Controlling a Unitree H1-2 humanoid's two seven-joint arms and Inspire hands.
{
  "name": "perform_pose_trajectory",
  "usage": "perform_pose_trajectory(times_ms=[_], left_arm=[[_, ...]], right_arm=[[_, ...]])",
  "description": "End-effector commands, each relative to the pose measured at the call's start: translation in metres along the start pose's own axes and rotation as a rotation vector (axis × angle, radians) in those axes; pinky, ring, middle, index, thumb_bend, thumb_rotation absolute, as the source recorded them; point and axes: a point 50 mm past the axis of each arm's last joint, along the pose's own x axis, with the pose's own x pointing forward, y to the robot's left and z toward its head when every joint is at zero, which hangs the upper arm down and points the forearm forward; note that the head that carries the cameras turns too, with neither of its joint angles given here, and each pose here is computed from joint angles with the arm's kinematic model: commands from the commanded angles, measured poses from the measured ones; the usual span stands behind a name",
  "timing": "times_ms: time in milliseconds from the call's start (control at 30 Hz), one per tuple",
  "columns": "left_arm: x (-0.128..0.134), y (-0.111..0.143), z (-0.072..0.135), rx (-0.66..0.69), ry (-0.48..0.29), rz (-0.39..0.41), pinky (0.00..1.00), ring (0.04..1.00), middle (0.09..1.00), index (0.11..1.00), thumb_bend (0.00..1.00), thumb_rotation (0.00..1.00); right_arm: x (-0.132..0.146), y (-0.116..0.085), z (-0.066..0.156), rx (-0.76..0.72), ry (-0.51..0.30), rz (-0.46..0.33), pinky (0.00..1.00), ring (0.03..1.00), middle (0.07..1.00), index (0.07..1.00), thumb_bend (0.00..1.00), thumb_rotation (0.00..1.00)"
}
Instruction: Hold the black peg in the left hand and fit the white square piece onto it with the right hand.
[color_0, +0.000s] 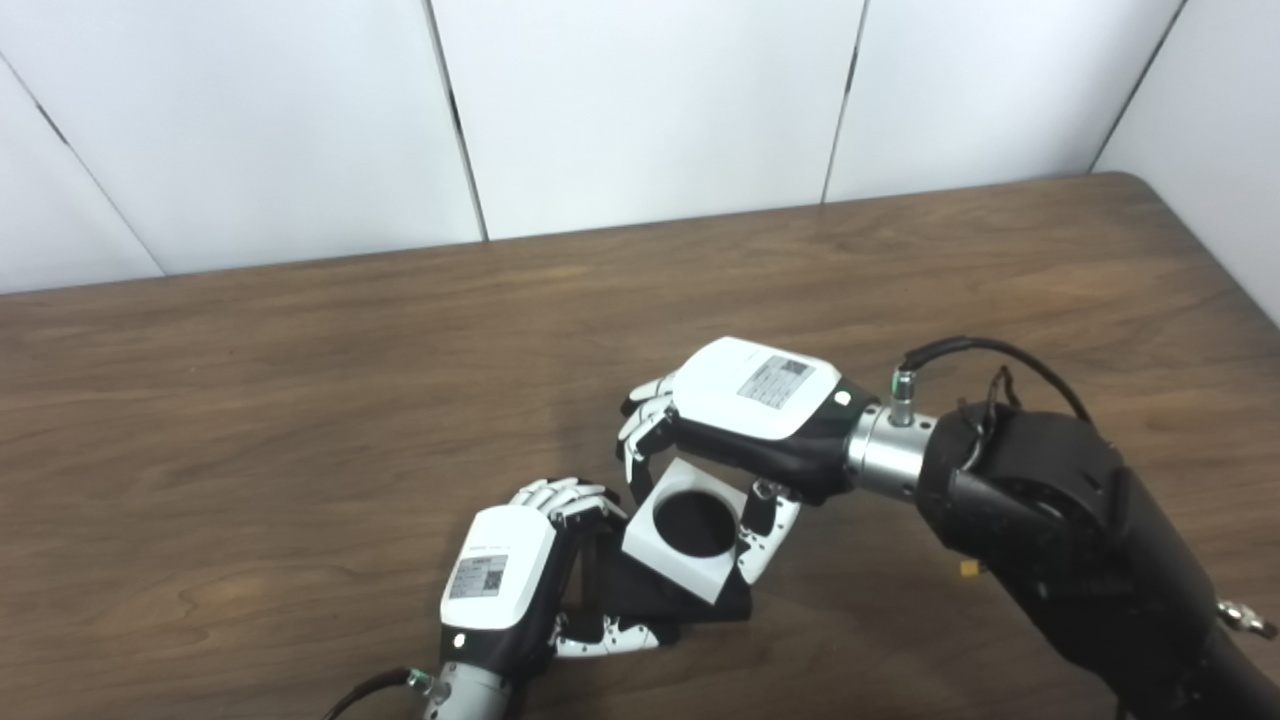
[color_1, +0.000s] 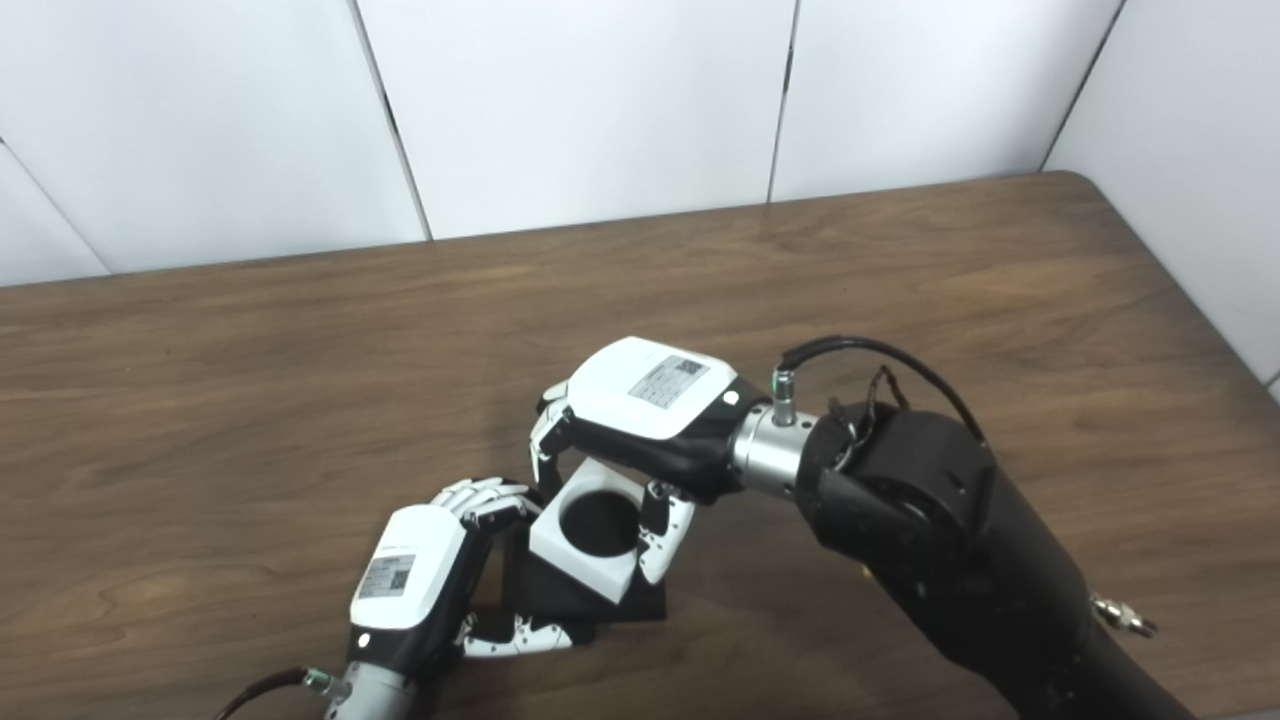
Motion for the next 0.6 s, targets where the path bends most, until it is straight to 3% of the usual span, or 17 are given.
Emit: perform_pose_trajectory(times_ms=[0, 500, 533, 567], left_arm=[[-0.0022, -0.0083, -0.0043, 0.009, 0.043, -0.07, 0.82, 0.811, 0.749, 0.485, 0.52, 0.04], [-0.0016, -0.0082, -0.0039, 0.002, 0.037, -0.06, 0.82, 0.809, 0.746, 0.485, 0.52, 0.04], [-0.0016, -0.0081, -0.0039, 0.001, 0.037, -0.059, 0.82, 0.809, 0.746, 0.485, 0.52, 0.04], [-0.0017, -0.008, -0.0039, 0.0, 0.037, -0.058, 0.82, 0.809, 0.745, 0.485, 0.52, 0.04]], right_arm=[[0.0024, -0.0108, 0.0038, -0.046, -0.026, -0.07, 0.85, 0.879, 0.771, 0.484, 0.52, 0.13], [0.0046, -0.0067, 0.0041, -0.056, -0.01, -0.013, 0.86, 0.895, 0.784, 0.49, 0.52, 0.14], [0.0043, -0.0082, 0.004, -0.057, 0.001, 0.004, 0.88, 0.909, 0.798, 0.566, 0.71, 0.2], [0.004, -0.0092, 0.004, -0.057, 0.008, 0.015, 0.9, 0.921, 0.813, 0.617, 0.83, 0.25]])
